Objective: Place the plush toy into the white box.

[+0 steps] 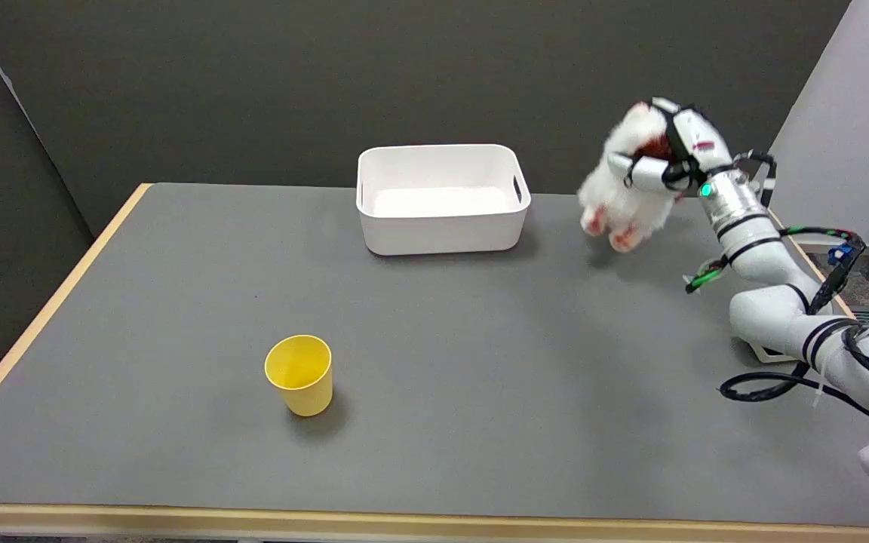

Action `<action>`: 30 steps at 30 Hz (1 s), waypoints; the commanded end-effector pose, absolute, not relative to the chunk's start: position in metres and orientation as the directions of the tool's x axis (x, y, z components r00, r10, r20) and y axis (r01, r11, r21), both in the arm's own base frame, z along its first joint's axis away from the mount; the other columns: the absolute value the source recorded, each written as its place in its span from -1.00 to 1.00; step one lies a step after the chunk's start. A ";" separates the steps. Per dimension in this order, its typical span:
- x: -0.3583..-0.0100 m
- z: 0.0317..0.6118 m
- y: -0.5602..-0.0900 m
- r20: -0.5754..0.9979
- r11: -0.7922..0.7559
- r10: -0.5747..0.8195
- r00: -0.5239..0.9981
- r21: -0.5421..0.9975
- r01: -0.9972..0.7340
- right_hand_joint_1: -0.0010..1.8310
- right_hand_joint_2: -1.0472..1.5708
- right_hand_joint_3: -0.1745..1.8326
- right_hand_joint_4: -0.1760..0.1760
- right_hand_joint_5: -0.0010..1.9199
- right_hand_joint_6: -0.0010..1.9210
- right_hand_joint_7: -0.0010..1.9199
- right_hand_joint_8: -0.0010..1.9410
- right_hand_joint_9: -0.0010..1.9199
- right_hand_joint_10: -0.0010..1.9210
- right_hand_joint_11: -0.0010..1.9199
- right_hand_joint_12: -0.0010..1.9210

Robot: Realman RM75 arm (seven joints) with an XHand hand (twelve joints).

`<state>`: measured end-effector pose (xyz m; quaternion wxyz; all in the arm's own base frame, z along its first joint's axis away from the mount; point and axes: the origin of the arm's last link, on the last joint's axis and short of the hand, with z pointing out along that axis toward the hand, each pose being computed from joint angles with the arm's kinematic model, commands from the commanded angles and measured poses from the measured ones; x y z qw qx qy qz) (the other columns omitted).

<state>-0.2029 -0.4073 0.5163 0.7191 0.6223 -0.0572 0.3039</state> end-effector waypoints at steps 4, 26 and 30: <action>-0.058 0.417 -0.361 0.550 -0.522 0.593 0.588 0.819 -0.240 0.21 0.73 -0.48 -0.84 -0.43 0.57 -0.42 1.00 -0.24 1.00 -0.15 1.00; -0.129 0.305 -0.482 0.603 -0.488 0.332 0.726 0.768 -0.414 0.19 0.73 -0.45 -0.66 -0.46 0.63 -0.42 1.00 -0.20 1.00 -0.22 1.00; -0.147 0.293 -0.505 0.590 -0.428 0.291 0.753 0.784 -0.450 0.19 0.73 -0.45 -0.65 -0.46 0.63 -0.42 1.00 -0.20 1.00 -0.25 1.00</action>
